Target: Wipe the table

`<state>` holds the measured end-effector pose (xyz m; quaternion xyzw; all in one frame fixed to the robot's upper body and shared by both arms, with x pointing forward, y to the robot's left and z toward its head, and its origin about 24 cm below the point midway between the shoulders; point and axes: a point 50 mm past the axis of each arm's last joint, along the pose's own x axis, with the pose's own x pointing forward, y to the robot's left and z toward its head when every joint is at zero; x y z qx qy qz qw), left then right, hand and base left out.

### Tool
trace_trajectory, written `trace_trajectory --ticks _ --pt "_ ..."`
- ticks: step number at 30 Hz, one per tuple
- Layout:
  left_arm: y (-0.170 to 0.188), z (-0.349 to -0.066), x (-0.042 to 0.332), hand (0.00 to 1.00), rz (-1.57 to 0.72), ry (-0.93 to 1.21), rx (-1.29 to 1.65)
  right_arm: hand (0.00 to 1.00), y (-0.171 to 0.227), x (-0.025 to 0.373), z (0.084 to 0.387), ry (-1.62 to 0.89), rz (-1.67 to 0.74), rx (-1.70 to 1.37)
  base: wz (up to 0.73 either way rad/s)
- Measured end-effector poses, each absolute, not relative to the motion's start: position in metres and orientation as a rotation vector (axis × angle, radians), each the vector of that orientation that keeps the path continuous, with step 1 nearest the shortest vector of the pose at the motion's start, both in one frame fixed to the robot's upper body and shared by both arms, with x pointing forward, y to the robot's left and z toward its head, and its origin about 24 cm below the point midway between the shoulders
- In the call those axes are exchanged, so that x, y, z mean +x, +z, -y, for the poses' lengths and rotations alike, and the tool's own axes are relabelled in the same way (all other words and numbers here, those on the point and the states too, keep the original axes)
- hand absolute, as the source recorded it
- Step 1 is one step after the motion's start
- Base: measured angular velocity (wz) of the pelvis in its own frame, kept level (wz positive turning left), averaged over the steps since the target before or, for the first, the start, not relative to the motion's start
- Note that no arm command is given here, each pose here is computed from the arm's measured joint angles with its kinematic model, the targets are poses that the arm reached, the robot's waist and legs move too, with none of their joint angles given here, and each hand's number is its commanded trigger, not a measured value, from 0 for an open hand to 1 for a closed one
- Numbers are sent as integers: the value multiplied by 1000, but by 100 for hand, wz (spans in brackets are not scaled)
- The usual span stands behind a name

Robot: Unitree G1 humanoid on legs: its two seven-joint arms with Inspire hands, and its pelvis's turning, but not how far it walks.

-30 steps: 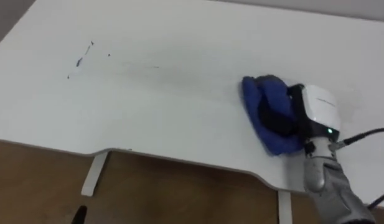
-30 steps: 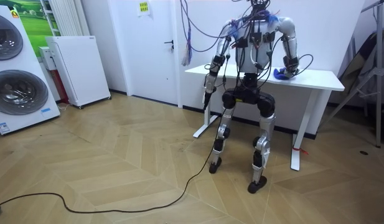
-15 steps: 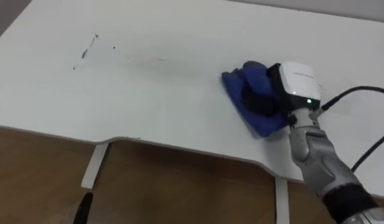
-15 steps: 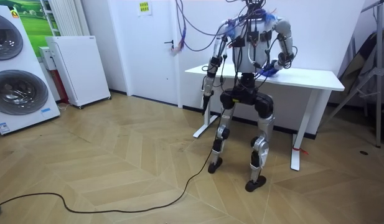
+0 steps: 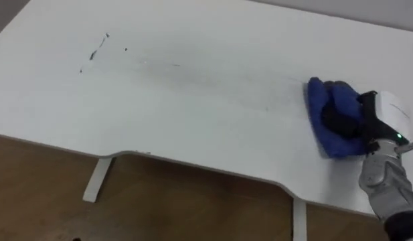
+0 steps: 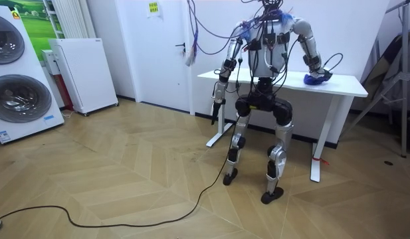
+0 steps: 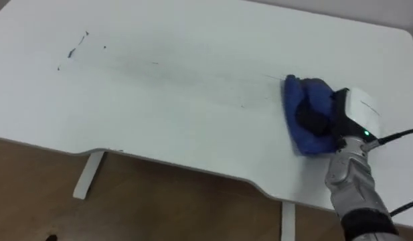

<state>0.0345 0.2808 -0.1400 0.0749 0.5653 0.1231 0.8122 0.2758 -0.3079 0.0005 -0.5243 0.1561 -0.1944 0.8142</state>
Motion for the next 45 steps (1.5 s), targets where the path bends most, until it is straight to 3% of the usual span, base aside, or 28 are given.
trace_trajectory --ticks 6,9,19,24,35,45 --pt "-136 -278 64 0 -1131 240 164 100 23 306 293 -382 -276 -1124 -30" --pt "-136 -273 69 0 -1109 227 133 100 31 314 302 -427 -295 -1101 8" --pt "-135 -278 49 0 -1156 248 146 100 26 270 368 -670 -422 -1038 18" --pt "-131 -281 62 0 -1112 245 156 100 13 248 378 -713 -475 -1053 0" --pt "-130 -274 81 0 -1042 215 137 100 27 277 342 -515 -309 -1302 -16" --pt "-136 -270 51 0 -1111 205 119 100 33 291 303 -343 -120 -1429 -1"
